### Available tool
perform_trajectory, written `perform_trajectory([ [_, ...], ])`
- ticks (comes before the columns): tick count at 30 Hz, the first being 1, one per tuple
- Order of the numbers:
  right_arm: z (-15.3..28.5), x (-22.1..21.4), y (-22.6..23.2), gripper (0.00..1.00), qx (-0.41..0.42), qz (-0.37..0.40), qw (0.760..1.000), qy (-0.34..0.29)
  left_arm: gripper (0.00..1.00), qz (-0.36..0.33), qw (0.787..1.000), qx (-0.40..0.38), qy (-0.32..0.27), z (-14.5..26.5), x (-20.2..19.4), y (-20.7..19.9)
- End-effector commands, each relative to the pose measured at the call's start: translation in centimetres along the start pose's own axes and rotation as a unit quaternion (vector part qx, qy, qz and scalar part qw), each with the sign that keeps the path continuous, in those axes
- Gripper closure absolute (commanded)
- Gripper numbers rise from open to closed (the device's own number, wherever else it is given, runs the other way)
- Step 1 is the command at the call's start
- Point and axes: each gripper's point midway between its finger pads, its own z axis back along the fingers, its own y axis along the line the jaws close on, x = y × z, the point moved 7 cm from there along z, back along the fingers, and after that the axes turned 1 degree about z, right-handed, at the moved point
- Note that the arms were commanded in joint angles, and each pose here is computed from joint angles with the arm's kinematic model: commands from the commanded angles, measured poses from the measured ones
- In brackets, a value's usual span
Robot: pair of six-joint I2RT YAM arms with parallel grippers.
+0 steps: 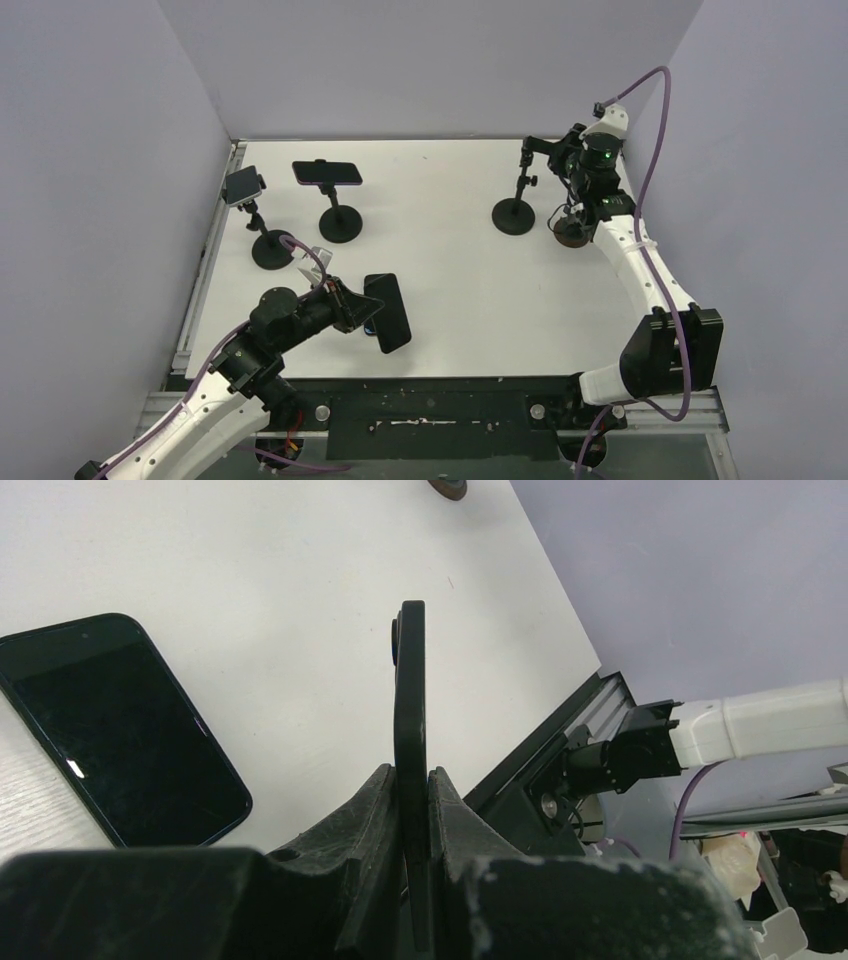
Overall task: Remove the phone from the phone stand
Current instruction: Place the phone stand at the center of the board, then place the phone at the center of the board.
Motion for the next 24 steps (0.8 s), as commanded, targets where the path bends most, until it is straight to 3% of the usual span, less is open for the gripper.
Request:
perform_trajectory([
  [1,1.3,3.9,1.4,0.88,0.037,-0.025,0.995,-0.088,1.0,-0.005,0.997,-0.057,-0.042,0.0,1.8,-2.1],
  [4,1.3,3.6,1.2,0.76,0.033,-0.024,0.995,-0.086,1.0,-0.005,0.997,-0.058,-0.043,0.1,1.8,-2.1],
  [11,2.3,5.0,1.6,0.36,0.037,-0.032,0.994,-0.095,1.0,-0.007,0.997,-0.056,-0.043,0.2,1.7,-2.1],
  [13,3.4,6.3,2.1,0.29,0.046,-0.039,0.993,-0.105,1.0,-0.007,0.997,-0.057,-0.044,0.2,1.8,-2.1],
  [18,8.2,8.8,3.7,0.25,0.1,-0.068,0.984,-0.13,1.0,-0.005,0.997,-0.064,-0.046,0.0,1.8,-2.2],
  [21,10.7,7.4,4.5,0.25,0.137,-0.06,0.985,-0.092,1.0,-0.01,0.994,-0.103,-0.044,-0.1,2.2,-3.3],
  [24,13.4,4.5,6.2,0.26,0.23,-0.032,0.972,-0.047,1.0,-0.017,0.99,-0.136,-0.035,-0.2,2.4,-4.2],
])
